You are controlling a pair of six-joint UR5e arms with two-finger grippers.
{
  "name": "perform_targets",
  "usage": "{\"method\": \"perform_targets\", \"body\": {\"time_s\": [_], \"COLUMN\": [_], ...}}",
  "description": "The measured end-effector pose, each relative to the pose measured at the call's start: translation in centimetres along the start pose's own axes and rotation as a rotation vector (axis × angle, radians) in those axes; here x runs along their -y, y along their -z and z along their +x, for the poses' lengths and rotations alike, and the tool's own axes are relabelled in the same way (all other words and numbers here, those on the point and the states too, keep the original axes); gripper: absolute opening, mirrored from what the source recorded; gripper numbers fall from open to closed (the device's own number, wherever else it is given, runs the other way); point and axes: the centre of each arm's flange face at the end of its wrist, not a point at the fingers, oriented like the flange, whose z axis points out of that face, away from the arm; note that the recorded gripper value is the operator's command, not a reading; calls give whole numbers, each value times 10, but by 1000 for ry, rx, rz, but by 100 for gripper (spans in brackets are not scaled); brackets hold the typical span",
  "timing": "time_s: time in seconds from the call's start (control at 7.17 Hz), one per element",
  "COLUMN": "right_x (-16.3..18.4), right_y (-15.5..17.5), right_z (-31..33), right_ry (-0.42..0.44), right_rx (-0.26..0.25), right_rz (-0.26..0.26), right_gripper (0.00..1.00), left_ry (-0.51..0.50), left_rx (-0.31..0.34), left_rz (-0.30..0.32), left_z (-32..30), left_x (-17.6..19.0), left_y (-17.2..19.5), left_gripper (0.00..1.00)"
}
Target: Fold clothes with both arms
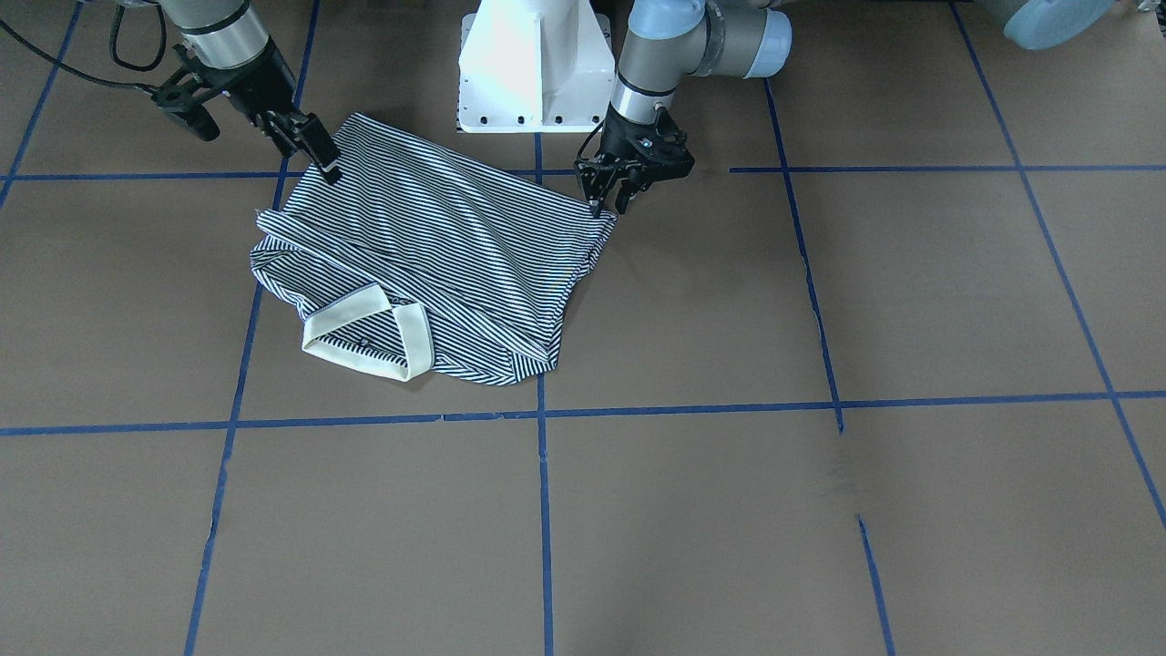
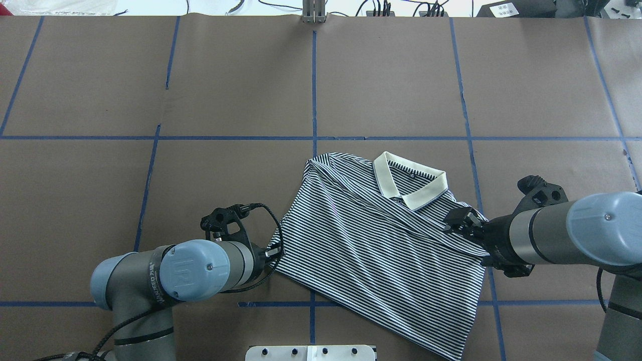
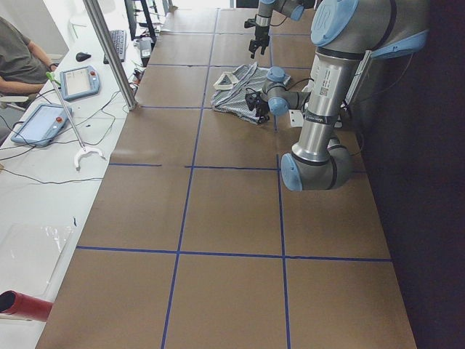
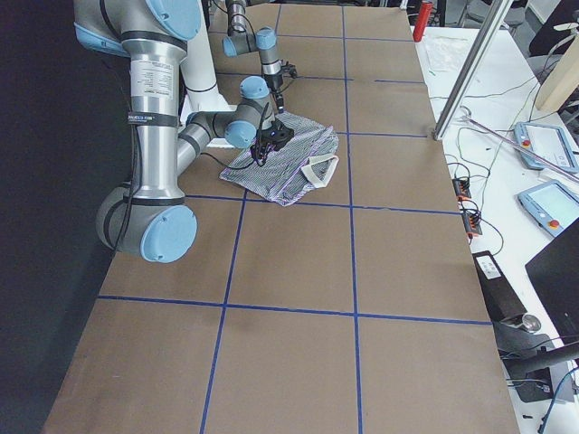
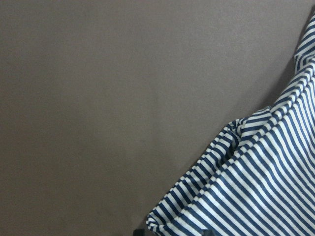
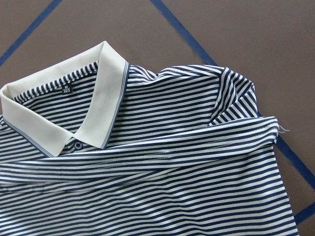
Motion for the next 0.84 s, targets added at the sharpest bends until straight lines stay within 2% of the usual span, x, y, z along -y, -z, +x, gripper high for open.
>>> {"method": "perform_targets", "body": {"time_s": [0.14,0.56,0.84], "right_x": [0,0,-3], "right_y": [-1,-5,-4], "right_z": [0,0,-4], "right_ry": [0,0,3], "right_rx": [-2,-7,2], "right_rz": [1,1,-4], "right_gripper": [100,100,100], "left_ry": [0,0,-53], "left_rx": [6,25,66], "left_rz": [3,7,39], "left_z": [-1,-4,-7], "left_x": [0,1,23], "left_y": [-1,1,18], "left_gripper": [0,0,0]}}
